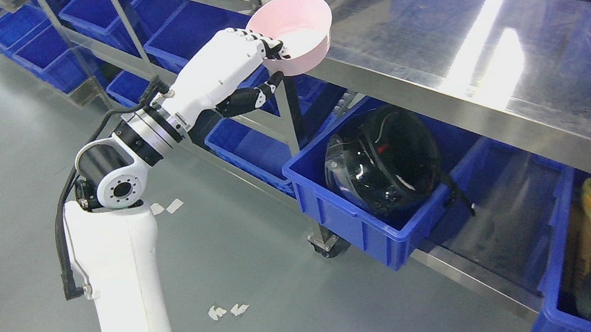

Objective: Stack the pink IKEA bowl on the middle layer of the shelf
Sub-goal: 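Hold the pink bowl raised in the left hand while driving to the rack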

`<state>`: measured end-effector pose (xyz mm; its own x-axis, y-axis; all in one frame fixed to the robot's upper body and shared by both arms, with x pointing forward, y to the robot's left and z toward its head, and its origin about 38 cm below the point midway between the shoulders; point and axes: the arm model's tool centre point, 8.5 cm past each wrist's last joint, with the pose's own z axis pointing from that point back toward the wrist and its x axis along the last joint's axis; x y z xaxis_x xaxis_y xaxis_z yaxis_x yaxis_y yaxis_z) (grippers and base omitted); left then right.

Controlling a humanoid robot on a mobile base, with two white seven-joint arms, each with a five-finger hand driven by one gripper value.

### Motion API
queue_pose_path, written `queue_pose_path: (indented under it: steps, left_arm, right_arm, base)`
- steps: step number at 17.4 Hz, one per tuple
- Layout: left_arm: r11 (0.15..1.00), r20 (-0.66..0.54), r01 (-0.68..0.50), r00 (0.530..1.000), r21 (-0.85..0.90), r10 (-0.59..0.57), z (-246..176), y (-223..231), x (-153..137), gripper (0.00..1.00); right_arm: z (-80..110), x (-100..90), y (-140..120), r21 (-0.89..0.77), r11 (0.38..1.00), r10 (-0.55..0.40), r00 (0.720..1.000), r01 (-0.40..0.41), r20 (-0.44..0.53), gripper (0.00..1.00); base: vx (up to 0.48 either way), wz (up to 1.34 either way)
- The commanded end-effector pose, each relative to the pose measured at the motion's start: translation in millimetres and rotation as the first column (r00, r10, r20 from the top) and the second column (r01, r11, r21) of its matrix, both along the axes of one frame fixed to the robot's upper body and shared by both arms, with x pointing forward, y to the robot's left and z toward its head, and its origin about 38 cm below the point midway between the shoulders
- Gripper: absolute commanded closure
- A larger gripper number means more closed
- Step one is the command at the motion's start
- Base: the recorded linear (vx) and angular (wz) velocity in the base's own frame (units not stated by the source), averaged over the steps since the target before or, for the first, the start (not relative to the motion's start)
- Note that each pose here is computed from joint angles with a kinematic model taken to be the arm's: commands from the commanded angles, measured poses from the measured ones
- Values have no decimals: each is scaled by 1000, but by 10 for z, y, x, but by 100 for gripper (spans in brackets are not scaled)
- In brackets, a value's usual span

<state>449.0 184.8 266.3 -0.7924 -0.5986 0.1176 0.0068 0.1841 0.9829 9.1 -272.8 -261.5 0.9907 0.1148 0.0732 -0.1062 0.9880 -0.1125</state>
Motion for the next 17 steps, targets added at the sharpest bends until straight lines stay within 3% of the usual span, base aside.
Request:
queue_pose_path:
  steps: [1,17]
  left_arm:
    - [1000,6,-18,1000,9,18,25,84,6,96]
    - [1000,2,-18,1000,5,18,15,73,8,96]
  right_arm:
    - [8,-88,-110,-17,1000,0,1000,0,-6,0]
    - [8,-88,-110,-17,1000,0,1000,0,-6,0]
  base:
    - [94,591]
    - [194,828]
